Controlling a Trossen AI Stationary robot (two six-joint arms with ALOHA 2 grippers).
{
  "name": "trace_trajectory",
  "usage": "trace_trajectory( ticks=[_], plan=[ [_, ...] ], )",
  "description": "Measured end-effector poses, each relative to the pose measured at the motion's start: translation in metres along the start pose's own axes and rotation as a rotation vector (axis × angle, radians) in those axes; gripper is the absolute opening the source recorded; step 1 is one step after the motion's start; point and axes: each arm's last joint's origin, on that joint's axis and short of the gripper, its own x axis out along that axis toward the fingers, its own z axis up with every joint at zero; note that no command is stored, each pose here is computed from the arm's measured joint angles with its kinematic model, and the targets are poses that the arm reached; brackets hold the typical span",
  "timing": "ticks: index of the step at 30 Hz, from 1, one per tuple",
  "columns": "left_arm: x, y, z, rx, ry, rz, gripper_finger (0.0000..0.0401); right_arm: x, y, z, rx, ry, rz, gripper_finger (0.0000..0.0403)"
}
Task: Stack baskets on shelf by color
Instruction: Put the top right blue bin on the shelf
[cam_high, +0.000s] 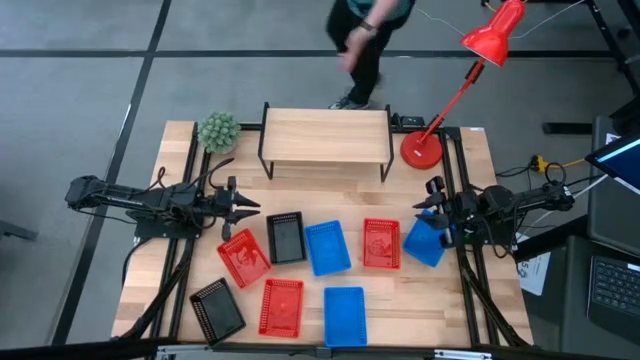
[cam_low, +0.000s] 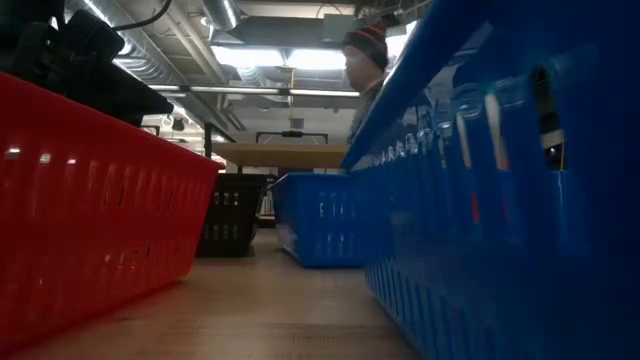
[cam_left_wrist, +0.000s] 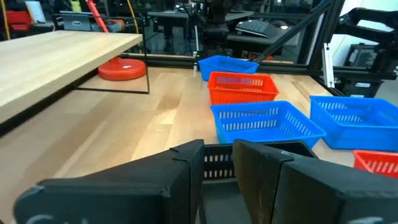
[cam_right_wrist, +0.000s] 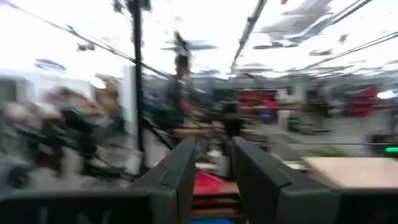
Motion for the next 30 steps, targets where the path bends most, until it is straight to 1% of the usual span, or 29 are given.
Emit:
trace_trajectory(
  ticks=[3, 5, 7, 8, 10, 11, 13, 15, 18, 20, 22, 24, 25, 28, 30],
  plan=[
    [0.0, 0.0, 0.001, -0.023, -0.006, -0.004, 0.0079, -0.001, 0.004, 0.007, 0.107, -0.066, 0.139, 0.0108],
    [0.0, 0.0, 0.003, -0.06, -0.033, -0.006, 0.0078, -0.002, 0.007, 0.018, 0.174, -0.149, 0.259, 0.0108],
    [0.0, 0.0, 0.007, -0.081, -0.069, -0.009, 0.0078, -0.003, 0.011, 0.032, 0.188, -0.187, 0.4, 0.0108],
    [0.0, 0.0, 0.008, -0.074, -0.083, -0.009, 0.0078, -0.003, 0.013, 0.042, 0.183, -0.2, 0.448, 0.0108],
    [0.0, 0.0, 0.01, -0.028, -0.099, -0.001, 0.0078, -0.001, 0.015, 0.063, 0.179, -0.193, 0.485, 0.0108],
    [-0.001, 0.0, 0.01, -0.002, -0.101, 0.005, 0.0078, 0.002, 0.016, 0.074, 0.173, -0.162, 0.472, 0.0108],
    [-0.001, 0.0, 0.01, 0.04, -0.103, 0.015, 0.0078, 0.01, 0.015, 0.096, 0.177, -0.042, 0.358, 0.0108],
    [-0.001, 0.0, 0.01, 0.08, -0.103, 0.019, 0.0078, 0.019, 0.012, 0.116, 0.203, 0.15, 0.185, 0.0108],
    [-0.001, 0.0, 0.01, 0.124, -0.103, 0.022, 0.0078, 0.034, 0.01, 0.13, 0.326, 0.495, -0.087, 0.0108],
    [-0.001, 0.0, 0.01, 0.134, -0.103, 0.022, 0.0078, 0.045, 0.012, 0.131, 0.431, 0.71, -0.217, 0.0108],
    [-0.001, 0.0, 0.01, 0.148, -0.103, 0.023, 0.0078, 0.055, 0.015, 0.125, 0.518, 0.919, -0.338, 0.0108],
    [-0.001, 0.0, 0.01, 0.152, -0.103, 0.023, 0.0078, 0.065, 0.021, 0.109, 0.574, 1.125, -0.441, 0.0108],
    [-0.001, 0.0, 0.01, 0.152, -0.103, 0.024, 0.0078, 0.07, 0.024, 0.099, 0.583, 1.217, -0.48, 0.0108],
    [-0.001, 0.0, 0.01, 0.152, -0.103, 0.024, 0.0078, 0.083, 0.036, 0.063, 0.538, 1.427, -0.532, 0.0108],
    [-0.001, 0.0, 0.01, 0.152, -0.103, 0.024, 0.0078, 0.089, 0.044, 0.038, 0.492, 1.52, -0.562, 0.0108]
  ],
)
